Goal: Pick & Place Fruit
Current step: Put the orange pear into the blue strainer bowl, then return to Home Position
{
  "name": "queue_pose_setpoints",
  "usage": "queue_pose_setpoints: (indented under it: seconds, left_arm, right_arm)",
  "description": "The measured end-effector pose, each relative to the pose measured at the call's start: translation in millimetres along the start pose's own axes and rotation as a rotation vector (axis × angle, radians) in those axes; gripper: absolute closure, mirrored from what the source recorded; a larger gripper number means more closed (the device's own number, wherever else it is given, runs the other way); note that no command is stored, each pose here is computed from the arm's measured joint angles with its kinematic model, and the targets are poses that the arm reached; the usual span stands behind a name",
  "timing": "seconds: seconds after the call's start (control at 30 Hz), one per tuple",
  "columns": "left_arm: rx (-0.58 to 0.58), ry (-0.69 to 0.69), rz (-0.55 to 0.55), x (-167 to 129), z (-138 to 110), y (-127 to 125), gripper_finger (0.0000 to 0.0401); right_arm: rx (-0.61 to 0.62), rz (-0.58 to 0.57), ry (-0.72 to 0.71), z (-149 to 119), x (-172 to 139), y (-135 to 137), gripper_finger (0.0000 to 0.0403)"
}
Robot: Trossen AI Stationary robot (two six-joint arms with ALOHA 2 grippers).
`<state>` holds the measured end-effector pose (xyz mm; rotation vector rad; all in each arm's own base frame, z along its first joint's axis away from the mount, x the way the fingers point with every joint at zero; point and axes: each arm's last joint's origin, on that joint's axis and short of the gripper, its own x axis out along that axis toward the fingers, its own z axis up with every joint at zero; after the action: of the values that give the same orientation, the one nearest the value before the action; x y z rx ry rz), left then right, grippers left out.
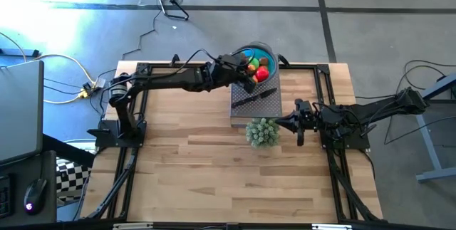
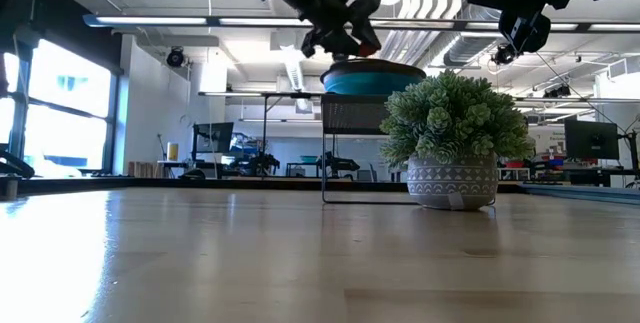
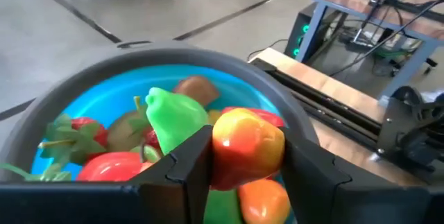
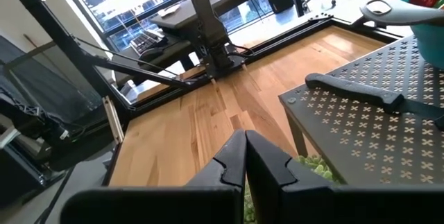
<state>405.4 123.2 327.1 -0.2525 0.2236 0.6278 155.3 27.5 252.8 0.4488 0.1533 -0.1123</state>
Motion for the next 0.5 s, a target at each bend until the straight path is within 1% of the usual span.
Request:
queue_pose_setpoints:
  seconds: [0.13, 0.3, 0.4, 0.5]
  left_arm:
    - [0.000, 0.002, 0.002, 0.0, 0.2, 0.9, 0.0222]
    - [-0.015, -0.042, -0.010, -0.2, 4.7, -0.4, 0.0179]
    - [-0.017, -0.048, -0.012, -0.2, 5.2, -0.7, 0.0173]
    - [-0.014, -0.046, -0.011, -1.2, 5.7, -0.5, 0.0183]
  right_arm:
    - [0.001, 0.011, 0.005, -0.1, 0.0, 0.3, 0.0400]
    - [0.001, 0.011, 0.006, -0.2, 0.0, 0.3, 0.0400]
    - [0.002, 0.011, 0.005, -0.2, 0.0, 0.3, 0.0400]
    - [0.002, 0.010, 0.006, -0.2, 0.0, 0.3, 0.0400]
